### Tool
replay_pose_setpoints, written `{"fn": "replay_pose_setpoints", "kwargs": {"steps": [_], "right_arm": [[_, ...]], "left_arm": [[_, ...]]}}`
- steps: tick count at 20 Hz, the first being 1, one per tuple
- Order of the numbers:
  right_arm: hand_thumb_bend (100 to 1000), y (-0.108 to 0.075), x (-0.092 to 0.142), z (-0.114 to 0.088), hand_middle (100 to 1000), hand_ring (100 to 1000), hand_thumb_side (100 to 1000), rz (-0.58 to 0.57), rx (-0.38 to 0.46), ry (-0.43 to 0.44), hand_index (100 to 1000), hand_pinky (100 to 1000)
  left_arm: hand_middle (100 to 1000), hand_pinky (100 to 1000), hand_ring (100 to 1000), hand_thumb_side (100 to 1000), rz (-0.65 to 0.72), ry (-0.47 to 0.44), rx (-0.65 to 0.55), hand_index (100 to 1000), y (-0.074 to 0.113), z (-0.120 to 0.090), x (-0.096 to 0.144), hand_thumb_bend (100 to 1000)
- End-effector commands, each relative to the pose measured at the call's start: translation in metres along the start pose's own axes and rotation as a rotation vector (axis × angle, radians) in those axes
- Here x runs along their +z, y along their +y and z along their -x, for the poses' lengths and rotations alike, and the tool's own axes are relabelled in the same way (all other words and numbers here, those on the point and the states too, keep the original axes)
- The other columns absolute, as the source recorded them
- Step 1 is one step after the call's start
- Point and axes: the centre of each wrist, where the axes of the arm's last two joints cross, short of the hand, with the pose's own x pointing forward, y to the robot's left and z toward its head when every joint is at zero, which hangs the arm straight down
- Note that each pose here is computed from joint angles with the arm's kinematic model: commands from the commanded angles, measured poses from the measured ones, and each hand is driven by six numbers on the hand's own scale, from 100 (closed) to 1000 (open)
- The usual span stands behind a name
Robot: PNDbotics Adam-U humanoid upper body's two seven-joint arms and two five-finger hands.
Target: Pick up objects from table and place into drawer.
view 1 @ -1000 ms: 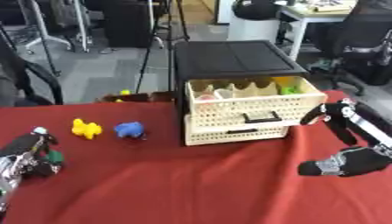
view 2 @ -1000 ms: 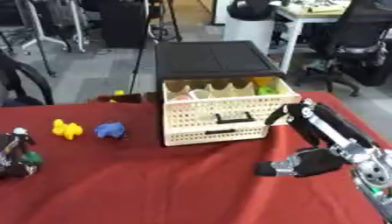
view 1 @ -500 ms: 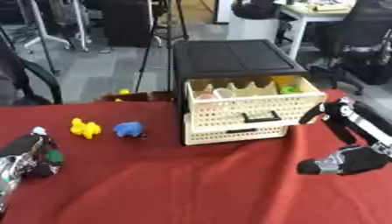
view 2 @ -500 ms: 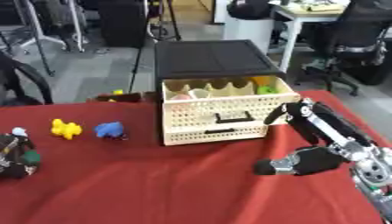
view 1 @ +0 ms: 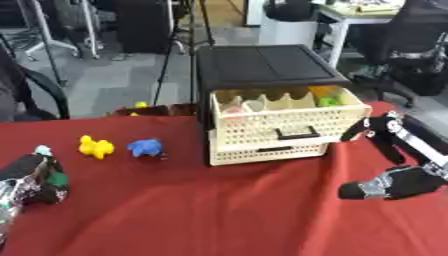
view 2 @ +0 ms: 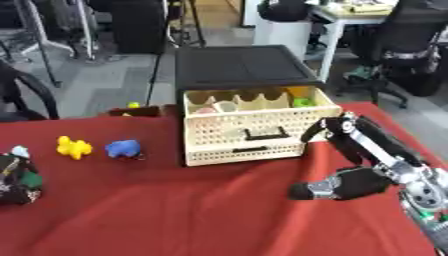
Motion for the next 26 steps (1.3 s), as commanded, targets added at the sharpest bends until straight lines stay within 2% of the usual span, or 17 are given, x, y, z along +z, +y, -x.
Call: {"fn": "replay_pose_setpoints", "kwargs": {"steps": [1, 6, 16, 26], "right_arm": [[1000, -0.008, -0.002, -0.002, 100, 100, 644, 0.013, 0.022, -0.013, 662, 100], [1000, -0.008, -0.002, -0.002, 100, 100, 644, 0.013, 0.020, -0.011, 662, 100], [1000, -0.007, 0.000, 0.002, 100, 100, 645, 0.014, 0.016, 0.003, 662, 100], [1000, -0.004, 0.000, 0.004, 100, 100, 640, 0.008, 0.007, 0.010, 661, 100]], "left_arm": [[315, 462, 338, 100, -0.039, -0.003, 0.003, 494, 0.012, 0.000, -0.001, 187], [301, 455, 327, 100, -0.060, -0.023, 0.012, 479, 0.021, -0.002, -0.001, 160], [289, 450, 318, 100, -0.140, -0.124, 0.017, 470, 0.071, -0.012, 0.006, 136], [281, 450, 313, 100, -0.209, -0.369, 0.069, 462, 0.116, -0.062, 0.021, 100]]}}
